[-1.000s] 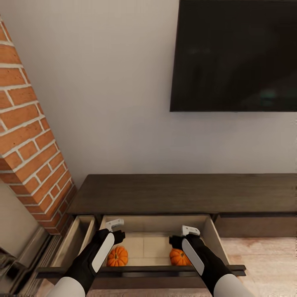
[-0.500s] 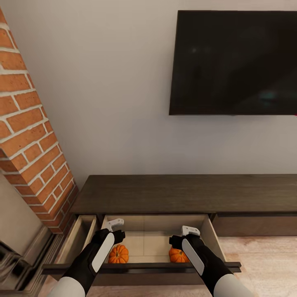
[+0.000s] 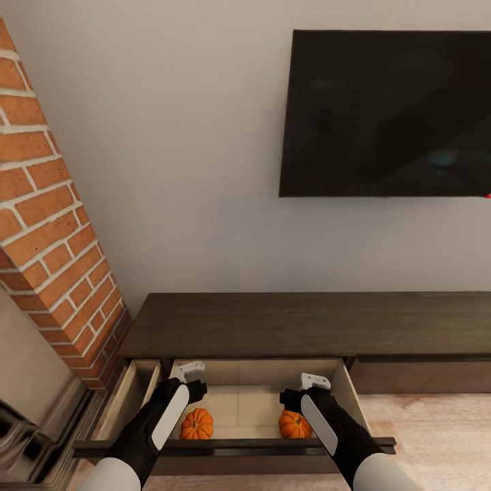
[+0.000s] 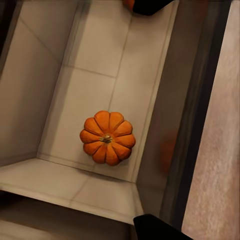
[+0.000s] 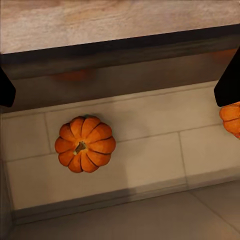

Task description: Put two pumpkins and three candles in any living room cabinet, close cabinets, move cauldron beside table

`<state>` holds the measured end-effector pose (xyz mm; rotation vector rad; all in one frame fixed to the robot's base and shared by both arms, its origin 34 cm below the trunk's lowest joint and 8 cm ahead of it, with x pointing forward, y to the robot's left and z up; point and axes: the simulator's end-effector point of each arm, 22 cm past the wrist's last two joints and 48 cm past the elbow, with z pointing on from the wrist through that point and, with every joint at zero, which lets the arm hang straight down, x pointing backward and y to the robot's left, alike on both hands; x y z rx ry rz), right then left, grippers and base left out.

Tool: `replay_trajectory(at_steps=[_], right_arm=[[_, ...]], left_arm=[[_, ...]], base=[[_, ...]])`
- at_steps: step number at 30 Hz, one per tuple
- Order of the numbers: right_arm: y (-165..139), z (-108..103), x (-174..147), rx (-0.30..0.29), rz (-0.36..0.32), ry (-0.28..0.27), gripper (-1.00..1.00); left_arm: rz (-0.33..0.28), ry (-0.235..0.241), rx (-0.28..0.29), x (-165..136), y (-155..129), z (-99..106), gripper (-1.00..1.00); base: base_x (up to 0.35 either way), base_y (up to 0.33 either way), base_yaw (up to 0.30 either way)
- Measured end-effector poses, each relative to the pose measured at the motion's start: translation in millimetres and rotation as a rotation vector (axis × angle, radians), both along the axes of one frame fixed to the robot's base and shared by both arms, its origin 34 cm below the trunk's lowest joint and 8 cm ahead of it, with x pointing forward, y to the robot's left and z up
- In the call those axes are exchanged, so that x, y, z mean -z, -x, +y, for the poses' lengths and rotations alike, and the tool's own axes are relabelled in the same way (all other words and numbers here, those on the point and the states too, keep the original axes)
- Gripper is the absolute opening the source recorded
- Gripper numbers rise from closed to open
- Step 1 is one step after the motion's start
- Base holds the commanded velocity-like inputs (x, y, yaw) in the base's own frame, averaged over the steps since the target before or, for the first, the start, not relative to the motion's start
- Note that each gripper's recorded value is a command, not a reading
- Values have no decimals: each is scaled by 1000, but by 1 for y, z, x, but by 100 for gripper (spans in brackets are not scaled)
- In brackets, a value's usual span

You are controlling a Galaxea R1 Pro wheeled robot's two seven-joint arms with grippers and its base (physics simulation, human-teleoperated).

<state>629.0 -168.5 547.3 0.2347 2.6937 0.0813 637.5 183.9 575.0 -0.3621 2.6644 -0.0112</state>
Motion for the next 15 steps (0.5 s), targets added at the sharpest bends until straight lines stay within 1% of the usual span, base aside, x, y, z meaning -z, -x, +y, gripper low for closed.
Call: replay_trajectory(at_steps=[10, 15], right_arm=[[-1, 1, -19, -4, 3, -2, 100], [1, 4, -29, -22, 25, -7, 100]], left_arm=[[1, -1, 0, -18, -1, 1, 100], [2, -1, 0, -27, -2, 1, 100]], base=[[0, 0, 0], [0, 0, 0]])
